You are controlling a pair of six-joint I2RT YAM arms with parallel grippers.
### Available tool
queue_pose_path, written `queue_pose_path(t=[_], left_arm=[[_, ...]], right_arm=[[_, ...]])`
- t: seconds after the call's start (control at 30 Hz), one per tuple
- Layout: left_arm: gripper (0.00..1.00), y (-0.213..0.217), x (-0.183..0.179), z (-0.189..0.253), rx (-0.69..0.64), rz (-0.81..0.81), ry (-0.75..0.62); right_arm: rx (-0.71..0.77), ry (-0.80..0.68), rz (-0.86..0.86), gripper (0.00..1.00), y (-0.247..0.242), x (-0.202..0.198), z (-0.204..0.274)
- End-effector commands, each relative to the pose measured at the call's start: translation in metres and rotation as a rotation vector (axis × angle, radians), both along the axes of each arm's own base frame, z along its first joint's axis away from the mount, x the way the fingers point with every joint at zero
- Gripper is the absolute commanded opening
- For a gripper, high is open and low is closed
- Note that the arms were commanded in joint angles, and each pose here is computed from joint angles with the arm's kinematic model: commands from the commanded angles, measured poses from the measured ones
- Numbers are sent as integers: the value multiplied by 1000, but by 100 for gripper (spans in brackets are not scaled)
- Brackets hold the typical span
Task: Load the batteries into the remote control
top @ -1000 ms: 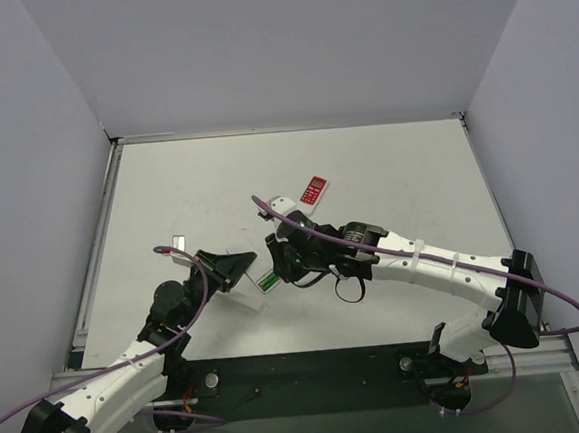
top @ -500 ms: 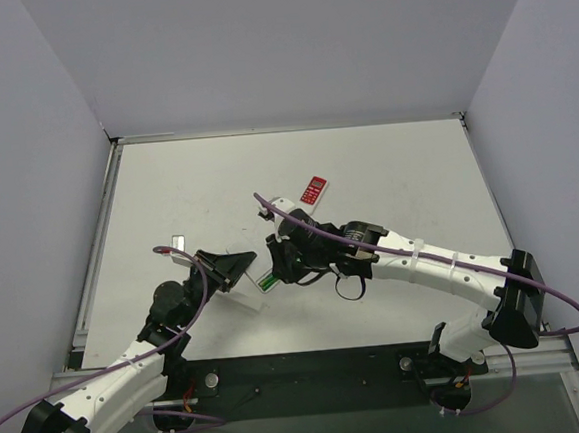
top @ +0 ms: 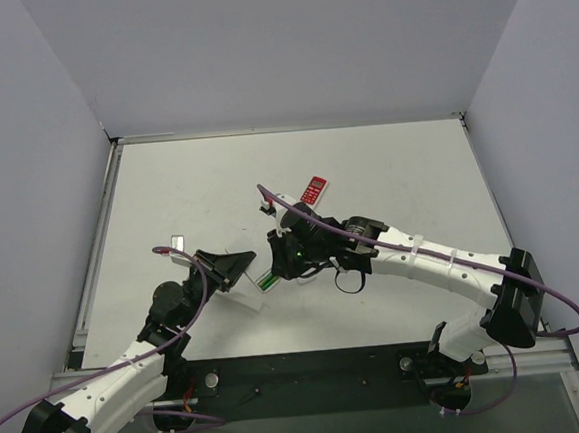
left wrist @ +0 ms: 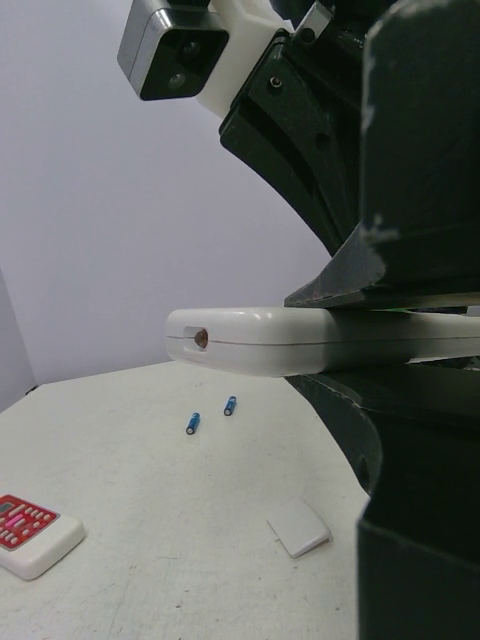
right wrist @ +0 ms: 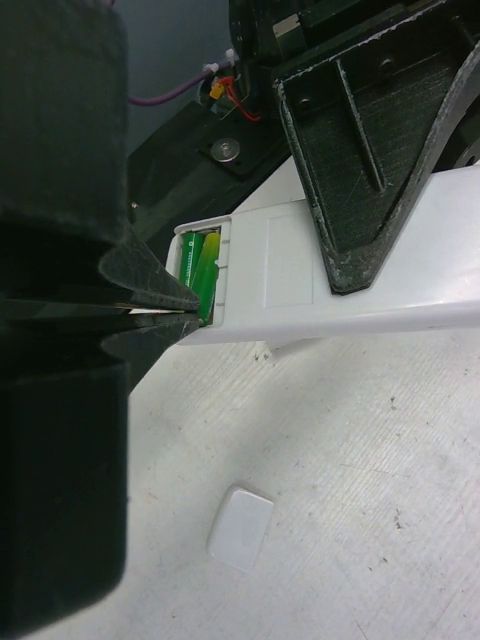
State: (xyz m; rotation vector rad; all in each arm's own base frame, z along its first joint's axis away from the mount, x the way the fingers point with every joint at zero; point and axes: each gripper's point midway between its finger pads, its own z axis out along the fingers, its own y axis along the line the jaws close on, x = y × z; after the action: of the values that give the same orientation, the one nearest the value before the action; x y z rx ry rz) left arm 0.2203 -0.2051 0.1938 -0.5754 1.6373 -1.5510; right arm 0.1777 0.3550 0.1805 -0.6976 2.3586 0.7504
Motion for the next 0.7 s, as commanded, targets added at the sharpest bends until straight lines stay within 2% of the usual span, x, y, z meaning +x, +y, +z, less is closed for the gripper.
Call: queue_pose_path(t=[0.0,0.37,0.67], left_arm=[[0,4,-10,73,-175,-17,-205],[0,12,-19,98,-256,-9,-302],[0,12,-24,112,-288,-30,-337]], right_arm=[[13,78,22,0,8,-9,-13],[-37,140,42,0,12,-13,-33],[-129,17,-11,0,4,3,-46]])
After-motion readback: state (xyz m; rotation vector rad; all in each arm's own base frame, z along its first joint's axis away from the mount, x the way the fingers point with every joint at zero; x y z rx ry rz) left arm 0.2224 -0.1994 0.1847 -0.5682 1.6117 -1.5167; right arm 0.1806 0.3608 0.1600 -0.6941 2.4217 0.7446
